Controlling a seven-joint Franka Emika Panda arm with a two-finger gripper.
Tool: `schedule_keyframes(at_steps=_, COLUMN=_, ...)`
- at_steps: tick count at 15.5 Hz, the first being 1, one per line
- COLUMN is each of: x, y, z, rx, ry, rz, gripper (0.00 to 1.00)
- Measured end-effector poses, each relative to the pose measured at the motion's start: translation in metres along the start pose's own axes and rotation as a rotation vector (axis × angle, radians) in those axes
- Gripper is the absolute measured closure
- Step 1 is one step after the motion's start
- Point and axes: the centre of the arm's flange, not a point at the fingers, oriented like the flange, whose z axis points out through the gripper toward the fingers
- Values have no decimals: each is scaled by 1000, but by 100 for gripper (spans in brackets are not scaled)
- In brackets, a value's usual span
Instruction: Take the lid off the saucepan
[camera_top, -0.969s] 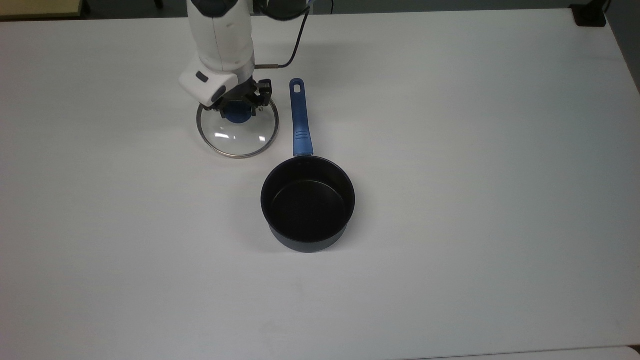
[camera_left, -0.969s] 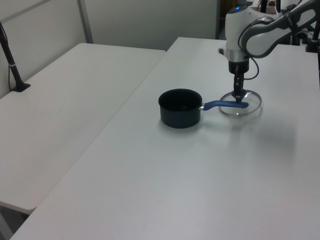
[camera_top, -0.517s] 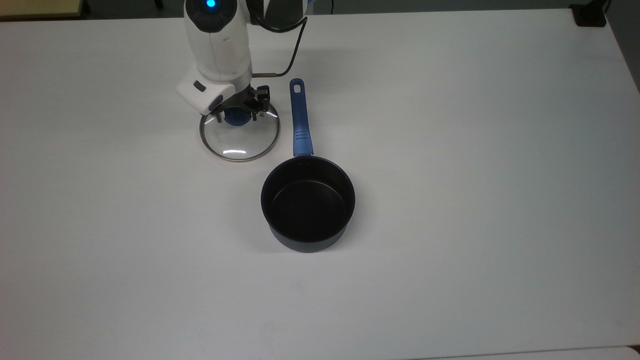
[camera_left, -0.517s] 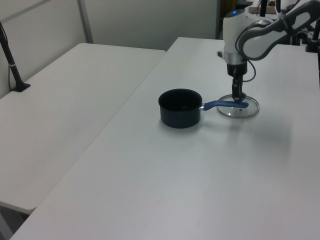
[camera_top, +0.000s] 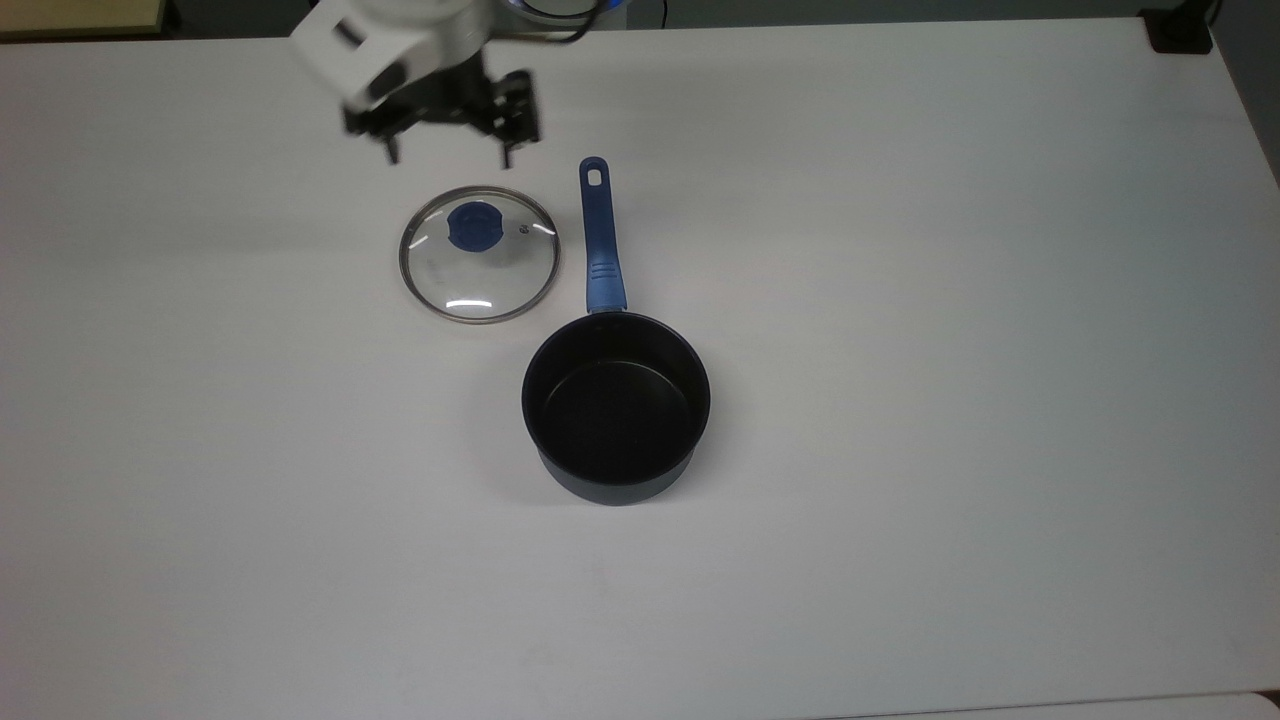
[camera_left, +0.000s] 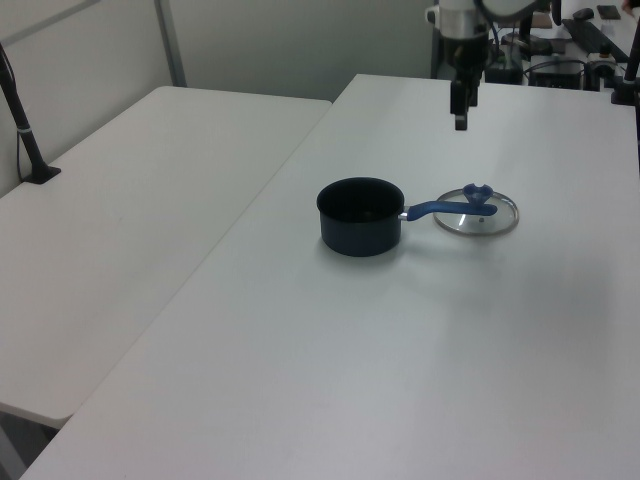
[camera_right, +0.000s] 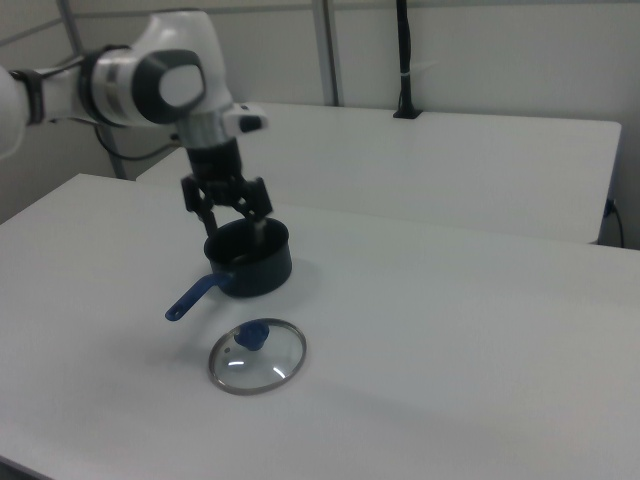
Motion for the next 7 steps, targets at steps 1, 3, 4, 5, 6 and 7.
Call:
schedule_keyframes(at_steps=1, x=-2, y=-16, z=-13, rx=-3, ry=18, rz=23, gripper=0)
schedule_keyframes(at_steps=3, x=-12, y=-44, z=-36, rx=-5, ry=41, rz=45, gripper=0)
schedule_keyframes(at_steps=4, x=-19, y=-54, z=-46, rx=-6, ry=49, rz=47, gripper=0)
schedule_keyframes(at_steps=5, x=-25, y=-61, z=-57, rx=-7, ry=56, rz=48, gripper=0)
schedule_keyframes(at_steps=6, x=-32, y=-66, z=-67, rx=-8, ry=63, rz=48, gripper=0)
schedule_keyframes(at_steps=7, x=-40, y=-71, z=-77, rx=-6, ry=69, rz=46, gripper=0)
